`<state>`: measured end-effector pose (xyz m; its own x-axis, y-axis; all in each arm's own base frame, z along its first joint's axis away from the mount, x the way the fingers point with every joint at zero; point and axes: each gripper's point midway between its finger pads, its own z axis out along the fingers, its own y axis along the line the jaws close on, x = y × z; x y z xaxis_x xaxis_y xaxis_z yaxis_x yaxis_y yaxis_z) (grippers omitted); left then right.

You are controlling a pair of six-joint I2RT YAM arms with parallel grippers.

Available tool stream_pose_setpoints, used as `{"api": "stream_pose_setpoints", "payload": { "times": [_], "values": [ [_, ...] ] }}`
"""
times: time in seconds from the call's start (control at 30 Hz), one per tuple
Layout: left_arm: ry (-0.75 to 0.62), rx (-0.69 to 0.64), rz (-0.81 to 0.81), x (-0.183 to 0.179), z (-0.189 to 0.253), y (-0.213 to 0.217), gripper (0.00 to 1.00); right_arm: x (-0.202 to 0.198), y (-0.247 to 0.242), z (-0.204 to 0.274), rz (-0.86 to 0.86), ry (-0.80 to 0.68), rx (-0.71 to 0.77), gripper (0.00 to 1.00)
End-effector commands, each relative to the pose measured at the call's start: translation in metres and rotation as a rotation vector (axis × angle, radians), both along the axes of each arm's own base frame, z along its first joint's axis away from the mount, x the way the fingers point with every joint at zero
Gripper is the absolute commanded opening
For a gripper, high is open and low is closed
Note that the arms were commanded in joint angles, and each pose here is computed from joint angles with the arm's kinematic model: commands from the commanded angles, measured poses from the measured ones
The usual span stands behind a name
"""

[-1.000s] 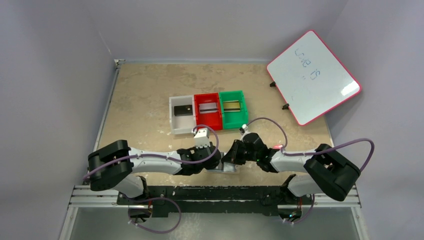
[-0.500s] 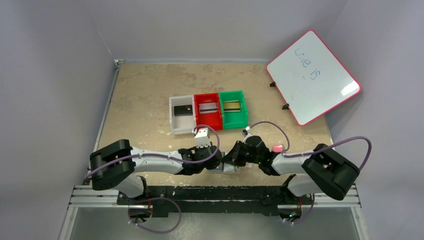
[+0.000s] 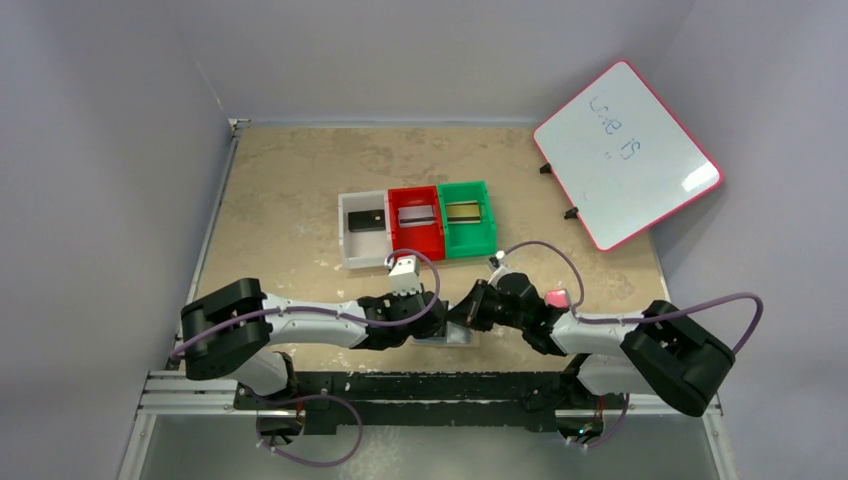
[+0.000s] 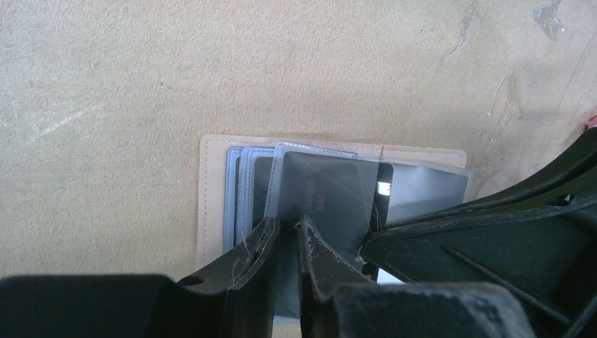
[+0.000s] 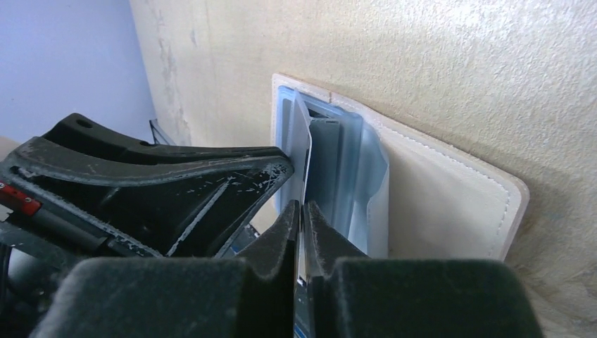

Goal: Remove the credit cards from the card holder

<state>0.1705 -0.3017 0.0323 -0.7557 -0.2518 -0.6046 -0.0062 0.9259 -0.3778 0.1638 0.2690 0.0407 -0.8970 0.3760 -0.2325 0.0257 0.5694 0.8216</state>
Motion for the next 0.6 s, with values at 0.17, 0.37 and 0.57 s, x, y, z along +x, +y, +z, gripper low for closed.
{"api": "stream_pose_setpoints", "payload": {
  "times": [0.17,0.37,0.57],
  "values": [
    [0.058,0.141,-0.007,-0.01,-0.024,0.02,0.15,0.003,0.003,0.011,0.005,-0.03,0.03,0.02],
    [0.058,0.158,-0.003,-0.01,-0.026,0.024,0.14,0.002,-0.004,0.006,-0.004,-0.02,0.022,0.0],
    [0.055,0.171,0.0,-0.009,-0.025,0.026,0.14,0.004,-0.019,0.002,-0.035,-0.019,-0.013,0.0]
  ]
}}
